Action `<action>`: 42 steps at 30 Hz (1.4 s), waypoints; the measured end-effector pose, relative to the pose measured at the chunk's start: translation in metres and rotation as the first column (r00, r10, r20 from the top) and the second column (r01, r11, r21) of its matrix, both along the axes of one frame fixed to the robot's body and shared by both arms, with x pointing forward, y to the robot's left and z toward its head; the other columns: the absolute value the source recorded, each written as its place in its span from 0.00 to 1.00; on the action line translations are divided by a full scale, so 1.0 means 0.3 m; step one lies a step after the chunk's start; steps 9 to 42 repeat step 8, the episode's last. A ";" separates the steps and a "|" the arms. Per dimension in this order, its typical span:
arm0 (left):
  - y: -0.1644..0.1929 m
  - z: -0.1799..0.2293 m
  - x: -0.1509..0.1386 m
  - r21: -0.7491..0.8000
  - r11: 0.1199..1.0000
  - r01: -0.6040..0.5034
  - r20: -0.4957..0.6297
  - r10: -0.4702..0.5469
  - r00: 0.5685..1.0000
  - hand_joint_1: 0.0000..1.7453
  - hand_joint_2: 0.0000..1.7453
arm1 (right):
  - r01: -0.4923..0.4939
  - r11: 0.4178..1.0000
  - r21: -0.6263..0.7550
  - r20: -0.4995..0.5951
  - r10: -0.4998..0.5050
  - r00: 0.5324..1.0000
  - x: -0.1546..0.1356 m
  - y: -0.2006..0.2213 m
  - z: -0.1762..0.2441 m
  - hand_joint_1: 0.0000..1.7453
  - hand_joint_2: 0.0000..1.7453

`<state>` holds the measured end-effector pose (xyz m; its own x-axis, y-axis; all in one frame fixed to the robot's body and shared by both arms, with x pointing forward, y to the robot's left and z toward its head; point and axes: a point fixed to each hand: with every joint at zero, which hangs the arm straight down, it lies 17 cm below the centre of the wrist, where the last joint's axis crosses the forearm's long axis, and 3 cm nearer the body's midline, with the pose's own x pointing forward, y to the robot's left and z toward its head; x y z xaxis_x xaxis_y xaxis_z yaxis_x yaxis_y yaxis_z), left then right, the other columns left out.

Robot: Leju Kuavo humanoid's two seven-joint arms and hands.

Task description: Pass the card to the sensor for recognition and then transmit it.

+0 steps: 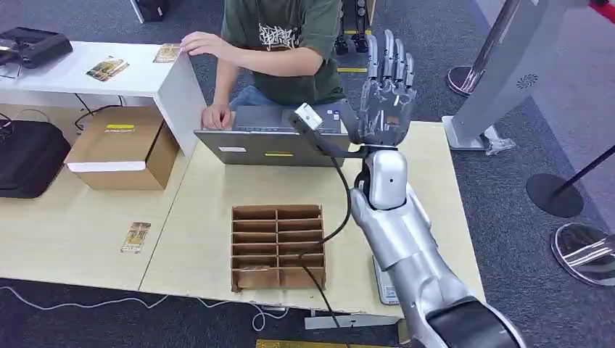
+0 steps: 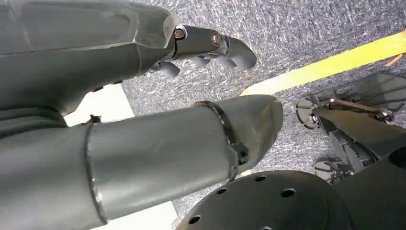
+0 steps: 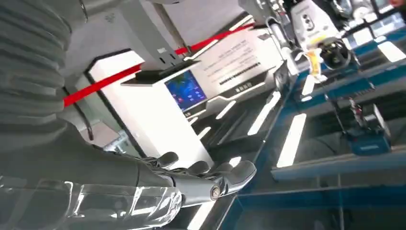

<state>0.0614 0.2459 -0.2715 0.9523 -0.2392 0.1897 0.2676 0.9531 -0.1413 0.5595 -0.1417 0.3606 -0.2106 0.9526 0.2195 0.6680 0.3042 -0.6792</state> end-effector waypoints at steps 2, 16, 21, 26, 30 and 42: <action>-0.001 -0.001 -0.008 -0.002 1.000 -0.012 -0.003 0.012 1.000 0.00 0.00 | -0.020 1.000 0.004 0.032 0.020 0.999 -0.051 -0.005 -0.003 0.00 1.00; -0.013 -0.001 -0.020 -0.014 0.999 -0.045 0.000 0.045 0.999 0.00 0.00 | -0.044 0.999 0.022 0.091 0.042 0.995 -0.227 -0.043 -0.053 0.00 1.00; -0.013 -0.001 -0.020 -0.014 0.999 -0.045 0.000 0.045 0.999 0.00 0.00 | -0.044 0.999 0.022 0.091 0.042 0.995 -0.227 -0.043 -0.053 0.00 1.00; -0.013 -0.001 -0.020 -0.014 0.999 -0.045 0.000 0.045 0.999 0.00 0.00 | -0.044 0.999 0.022 0.091 0.042 0.995 -0.227 -0.043 -0.053 0.00 1.00; -0.013 -0.001 -0.020 -0.014 0.999 -0.045 0.000 0.045 0.999 0.00 0.00 | -0.044 0.999 0.022 0.091 0.042 0.995 -0.227 -0.043 -0.053 0.00 1.00; -0.013 -0.001 -0.020 -0.014 0.999 -0.045 0.000 0.045 0.999 0.00 0.00 | -0.044 0.999 0.022 0.091 0.042 0.995 -0.227 -0.043 -0.053 0.00 1.00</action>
